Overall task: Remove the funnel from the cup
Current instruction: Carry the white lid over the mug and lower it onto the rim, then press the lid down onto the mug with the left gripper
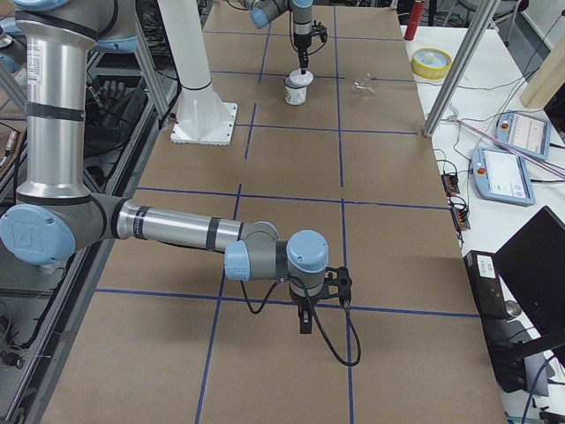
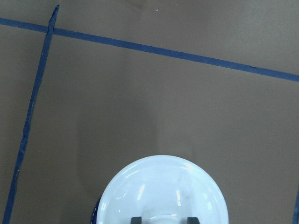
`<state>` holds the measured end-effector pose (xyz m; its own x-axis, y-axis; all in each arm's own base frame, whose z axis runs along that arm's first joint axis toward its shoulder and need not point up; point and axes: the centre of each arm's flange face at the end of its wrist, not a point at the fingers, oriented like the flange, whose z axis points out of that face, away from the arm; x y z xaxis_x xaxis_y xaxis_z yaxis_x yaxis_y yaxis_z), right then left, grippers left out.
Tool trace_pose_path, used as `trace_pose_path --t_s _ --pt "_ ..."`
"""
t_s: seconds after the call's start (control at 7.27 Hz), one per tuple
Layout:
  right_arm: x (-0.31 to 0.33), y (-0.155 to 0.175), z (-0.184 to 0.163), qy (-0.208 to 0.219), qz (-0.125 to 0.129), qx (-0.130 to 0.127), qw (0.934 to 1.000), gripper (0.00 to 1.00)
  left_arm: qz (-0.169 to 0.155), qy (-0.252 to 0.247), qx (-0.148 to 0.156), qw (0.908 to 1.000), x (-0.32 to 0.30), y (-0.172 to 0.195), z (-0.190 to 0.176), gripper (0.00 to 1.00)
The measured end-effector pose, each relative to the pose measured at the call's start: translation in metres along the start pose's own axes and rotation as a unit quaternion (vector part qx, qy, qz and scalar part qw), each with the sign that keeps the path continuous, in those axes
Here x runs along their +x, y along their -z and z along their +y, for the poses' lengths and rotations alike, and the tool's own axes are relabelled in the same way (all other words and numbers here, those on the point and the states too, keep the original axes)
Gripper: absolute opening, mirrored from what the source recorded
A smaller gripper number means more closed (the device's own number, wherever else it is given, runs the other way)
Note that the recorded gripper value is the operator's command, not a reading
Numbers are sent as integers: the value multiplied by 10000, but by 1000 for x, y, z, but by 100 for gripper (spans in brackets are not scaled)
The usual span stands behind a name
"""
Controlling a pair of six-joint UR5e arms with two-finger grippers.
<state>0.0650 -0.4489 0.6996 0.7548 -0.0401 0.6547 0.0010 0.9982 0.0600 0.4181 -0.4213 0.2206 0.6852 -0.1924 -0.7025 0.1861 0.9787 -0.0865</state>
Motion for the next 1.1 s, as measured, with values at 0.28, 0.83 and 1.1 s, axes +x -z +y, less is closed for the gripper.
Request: trace_pose_path --t_s 0.28,0.83,1.1 --pt "0 0 0 -1 0 -1 10000 100 9 -15 -21 10000 0 0 4 0" --pt "0 0 0 -1 0 -1 10000 100 -14 -2 -90 10000 0 -6 17 0" --pt "0 0 0 -1 0 -1 10000 100 -32 -2 -90 10000 -8 -6 19 0"
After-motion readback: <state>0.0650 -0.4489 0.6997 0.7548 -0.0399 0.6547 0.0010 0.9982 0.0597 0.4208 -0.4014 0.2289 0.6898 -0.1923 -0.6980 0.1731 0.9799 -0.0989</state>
